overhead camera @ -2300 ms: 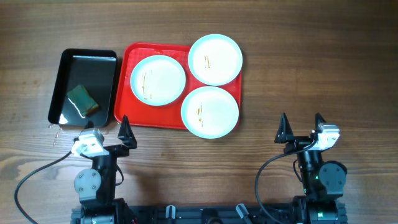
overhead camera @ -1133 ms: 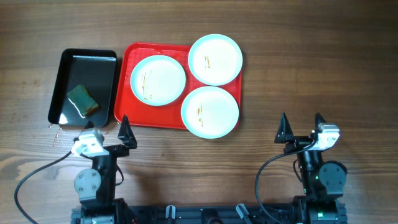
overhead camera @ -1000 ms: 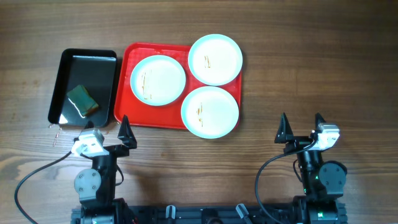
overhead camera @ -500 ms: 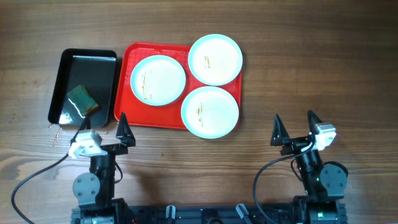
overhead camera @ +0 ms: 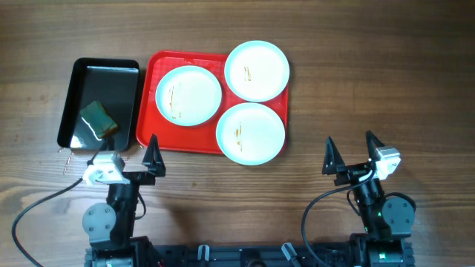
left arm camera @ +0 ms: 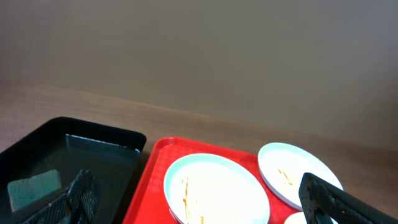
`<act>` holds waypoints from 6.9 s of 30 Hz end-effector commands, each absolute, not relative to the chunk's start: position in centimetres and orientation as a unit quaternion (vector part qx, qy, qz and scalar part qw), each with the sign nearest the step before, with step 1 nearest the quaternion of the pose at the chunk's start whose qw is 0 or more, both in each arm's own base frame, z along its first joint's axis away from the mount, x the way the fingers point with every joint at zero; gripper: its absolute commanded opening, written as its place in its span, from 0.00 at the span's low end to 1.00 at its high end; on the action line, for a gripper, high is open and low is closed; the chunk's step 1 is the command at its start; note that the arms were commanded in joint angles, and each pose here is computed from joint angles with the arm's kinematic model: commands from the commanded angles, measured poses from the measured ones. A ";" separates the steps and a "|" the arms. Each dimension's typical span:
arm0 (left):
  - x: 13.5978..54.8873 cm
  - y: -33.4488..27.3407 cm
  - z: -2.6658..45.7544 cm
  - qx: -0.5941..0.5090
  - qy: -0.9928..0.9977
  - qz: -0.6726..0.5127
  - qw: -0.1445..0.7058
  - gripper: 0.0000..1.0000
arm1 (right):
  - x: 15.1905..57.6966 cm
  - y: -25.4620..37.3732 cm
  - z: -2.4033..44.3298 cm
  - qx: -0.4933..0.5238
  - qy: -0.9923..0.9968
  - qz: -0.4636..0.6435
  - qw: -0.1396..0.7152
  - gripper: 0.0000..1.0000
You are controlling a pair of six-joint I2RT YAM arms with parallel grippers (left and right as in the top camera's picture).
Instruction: Clean dirty plates on tray and stack at the side
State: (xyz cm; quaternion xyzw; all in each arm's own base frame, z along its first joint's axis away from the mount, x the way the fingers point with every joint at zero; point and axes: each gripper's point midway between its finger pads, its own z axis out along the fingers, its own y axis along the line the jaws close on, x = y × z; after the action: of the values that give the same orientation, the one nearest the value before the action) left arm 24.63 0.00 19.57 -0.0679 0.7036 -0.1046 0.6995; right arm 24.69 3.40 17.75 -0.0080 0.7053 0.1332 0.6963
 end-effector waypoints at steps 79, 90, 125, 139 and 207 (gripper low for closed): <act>35.1 14.1 8.2 -0.475 0.877 0.040 0.063 0.91 | 44.3 33.5 -0.3 -0.014 0.968 0.199 0.151 0.04; 38.7 15.4 0.5 -0.380 0.922 0.047 0.059 0.45 | 44.3 33.5 -0.3 -0.017 0.968 0.198 0.152 0.04; 39.3 -8.7 0.5 -0.003 0.986 -0.165 -0.033 0.04 | 43.8 34.3 0.0 -0.037 0.964 0.224 0.140 0.04; 49.6 -0.2 1.2 -0.185 0.961 0.057 0.198 0.04 | 43.7 34.4 0.0 -0.037 0.963 0.227 0.138 0.04; 41.8 -5.1 -0.3 -0.119 0.990 -0.052 0.051 0.04 | 43.4 34.8 -1.1 -0.028 0.963 0.237 0.121 0.04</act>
State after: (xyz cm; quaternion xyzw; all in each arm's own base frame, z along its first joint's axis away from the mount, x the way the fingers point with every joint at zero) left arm 40.45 -8.21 1.05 -0.0697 0.9855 -0.1536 0.0182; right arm 43.73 34.86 0.58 -0.0297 0.9594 0.2449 0.1365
